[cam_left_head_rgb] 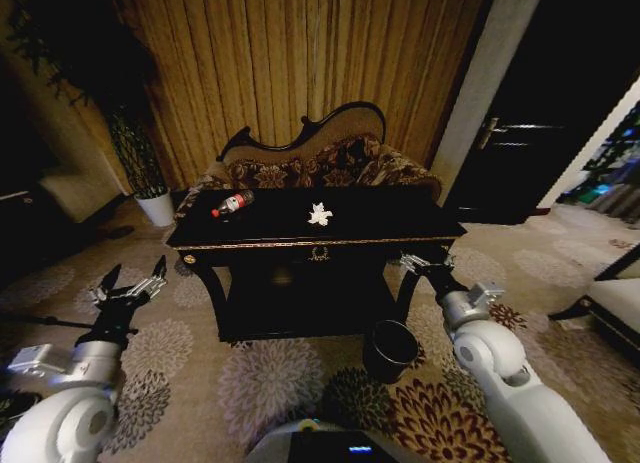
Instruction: Move to the front of the table and place the trash on the table into the trash bin.
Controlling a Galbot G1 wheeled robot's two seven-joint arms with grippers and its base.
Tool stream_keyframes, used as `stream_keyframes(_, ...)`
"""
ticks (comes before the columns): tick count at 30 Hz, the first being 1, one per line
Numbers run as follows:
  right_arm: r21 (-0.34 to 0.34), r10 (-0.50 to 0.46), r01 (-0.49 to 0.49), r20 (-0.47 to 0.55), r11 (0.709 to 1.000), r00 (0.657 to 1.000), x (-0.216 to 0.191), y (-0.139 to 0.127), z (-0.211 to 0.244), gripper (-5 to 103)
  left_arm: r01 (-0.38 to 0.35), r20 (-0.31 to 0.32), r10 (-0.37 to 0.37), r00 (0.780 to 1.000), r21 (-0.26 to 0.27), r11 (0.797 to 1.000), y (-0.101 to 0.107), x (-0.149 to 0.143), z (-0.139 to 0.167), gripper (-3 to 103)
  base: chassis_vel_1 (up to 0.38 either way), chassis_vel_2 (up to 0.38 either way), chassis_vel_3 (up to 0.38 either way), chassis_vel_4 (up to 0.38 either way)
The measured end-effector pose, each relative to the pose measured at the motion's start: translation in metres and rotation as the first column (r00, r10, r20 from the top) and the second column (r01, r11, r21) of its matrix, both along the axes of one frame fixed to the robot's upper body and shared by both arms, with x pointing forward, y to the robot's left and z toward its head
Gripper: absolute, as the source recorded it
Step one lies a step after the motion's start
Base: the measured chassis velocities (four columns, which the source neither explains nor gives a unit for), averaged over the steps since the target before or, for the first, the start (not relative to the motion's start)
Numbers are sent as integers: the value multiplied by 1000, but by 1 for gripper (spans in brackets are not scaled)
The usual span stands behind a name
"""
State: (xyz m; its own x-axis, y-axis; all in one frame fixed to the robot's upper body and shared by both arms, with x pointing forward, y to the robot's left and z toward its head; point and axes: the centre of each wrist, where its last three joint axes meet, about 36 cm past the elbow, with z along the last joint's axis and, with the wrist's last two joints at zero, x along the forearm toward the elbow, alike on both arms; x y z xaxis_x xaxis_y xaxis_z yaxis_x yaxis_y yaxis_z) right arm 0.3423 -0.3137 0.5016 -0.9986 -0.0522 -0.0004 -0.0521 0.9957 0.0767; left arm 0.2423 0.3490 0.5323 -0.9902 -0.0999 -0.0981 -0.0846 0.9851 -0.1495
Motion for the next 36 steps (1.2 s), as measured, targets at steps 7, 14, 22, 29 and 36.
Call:
stream_keyframes(7,-3,8,-8,2,1000,1000,1,0,0,100,-7,-7,7,1000,11,1000,0,-2,4,100,-79,73,81,-71)
stream_keyframes(14,-3,9,-9,2,1000,1000,1,1,0,100,-7,-7,7,1000,12,1000,-1,-3,4,100,-137,146,138,-149)
stream_keyframes(22,-4,8,-8,-1,1000,1000,0,1,-1,100,-5,-8,5,1000,11,1000,-2,-3,4,100,-113,112,110,-115)
stream_keyframes(29,-1,14,-14,-1,1000,1000,0,2,-1,100,-4,-7,4,1000,12,1000,-3,-4,4,100,-59,48,44,-60)
stream_keyframes(36,1,23,-23,-9,1000,1000,-2,5,-2,100,1,-5,-1,1000,11,1000,-4,-4,5,100,-96,84,83,-85)
